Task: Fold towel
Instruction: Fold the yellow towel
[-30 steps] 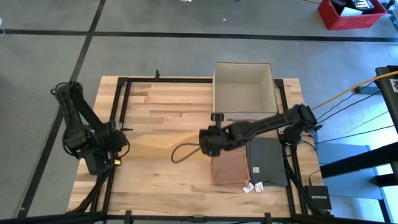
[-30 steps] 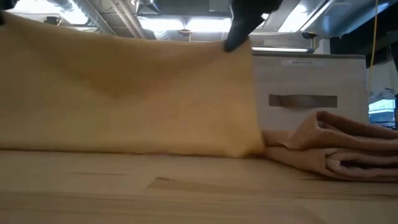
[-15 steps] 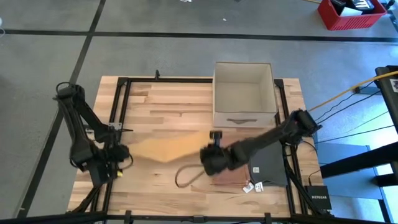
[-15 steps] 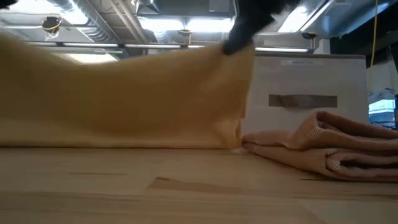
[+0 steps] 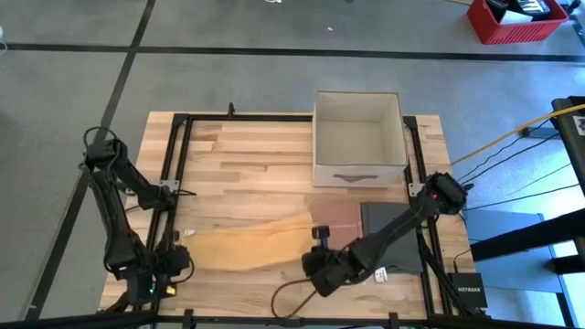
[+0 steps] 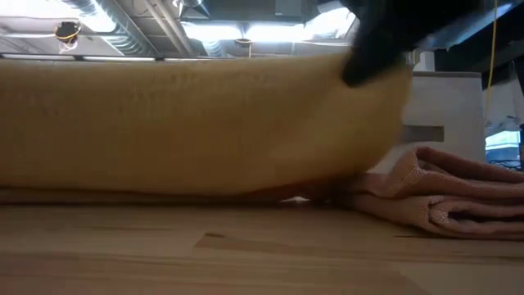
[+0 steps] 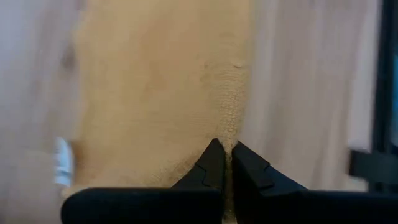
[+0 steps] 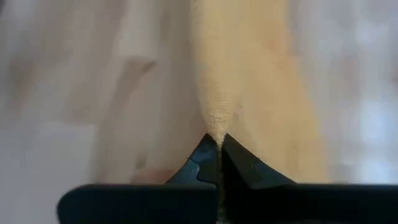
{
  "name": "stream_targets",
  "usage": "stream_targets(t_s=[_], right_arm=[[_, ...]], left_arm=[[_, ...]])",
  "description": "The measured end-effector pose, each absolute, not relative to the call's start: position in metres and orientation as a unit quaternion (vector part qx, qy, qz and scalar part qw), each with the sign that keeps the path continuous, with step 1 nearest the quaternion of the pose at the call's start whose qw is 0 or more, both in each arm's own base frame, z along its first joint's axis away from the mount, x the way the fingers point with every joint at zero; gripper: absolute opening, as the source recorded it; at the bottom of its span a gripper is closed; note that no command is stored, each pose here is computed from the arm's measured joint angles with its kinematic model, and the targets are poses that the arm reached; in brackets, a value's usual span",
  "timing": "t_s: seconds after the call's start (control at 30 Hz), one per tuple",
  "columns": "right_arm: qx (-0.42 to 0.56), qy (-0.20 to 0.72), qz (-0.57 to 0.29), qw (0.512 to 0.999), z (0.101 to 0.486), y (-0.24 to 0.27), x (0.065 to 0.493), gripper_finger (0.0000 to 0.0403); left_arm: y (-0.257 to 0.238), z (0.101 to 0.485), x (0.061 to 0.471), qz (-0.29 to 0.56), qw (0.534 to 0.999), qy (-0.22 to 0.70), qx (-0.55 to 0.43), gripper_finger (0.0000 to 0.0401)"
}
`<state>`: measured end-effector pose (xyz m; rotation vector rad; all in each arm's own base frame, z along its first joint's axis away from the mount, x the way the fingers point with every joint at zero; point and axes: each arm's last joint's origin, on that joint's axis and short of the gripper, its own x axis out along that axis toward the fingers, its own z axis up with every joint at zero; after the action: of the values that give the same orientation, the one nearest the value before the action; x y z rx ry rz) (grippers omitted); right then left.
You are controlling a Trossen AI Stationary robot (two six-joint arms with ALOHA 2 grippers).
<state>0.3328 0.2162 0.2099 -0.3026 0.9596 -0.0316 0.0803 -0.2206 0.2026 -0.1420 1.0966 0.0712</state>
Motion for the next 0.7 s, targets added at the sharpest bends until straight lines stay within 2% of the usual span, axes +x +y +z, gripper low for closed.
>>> stream_targets(t_s=[0.17, 0.4, 0.53, 0.7], right_arm=[[-0.149, 0.419, -0.066, 0.893, 0.254, 0.198, 0.345, 0.0007], [-0.095, 0.404, -0.107, 0.903, 0.317, 0.15, 0.357, 0.0008], [-0.102, 0.418, -0.148, 0.891, 0.333, 0.116, 0.363, 0.0008], [-0.151, 0.411, -0.217, 0.872, 0.345, 0.076, 0.37, 0.0009]], left_arm=[[-0.206, 0.236, 0.083, 0.062, 0.876, 0.475, -0.062, 0.0], [-0.169, 0.292, 0.077, 0.058, 0.899, 0.425, -0.09, 0.0], [-0.141, 0.31, 0.069, 0.067, 0.916, 0.385, -0.087, 0.0], [-0.11, 0.317, 0.06, 0.1, 0.927, 0.361, -0.025, 0.0]])
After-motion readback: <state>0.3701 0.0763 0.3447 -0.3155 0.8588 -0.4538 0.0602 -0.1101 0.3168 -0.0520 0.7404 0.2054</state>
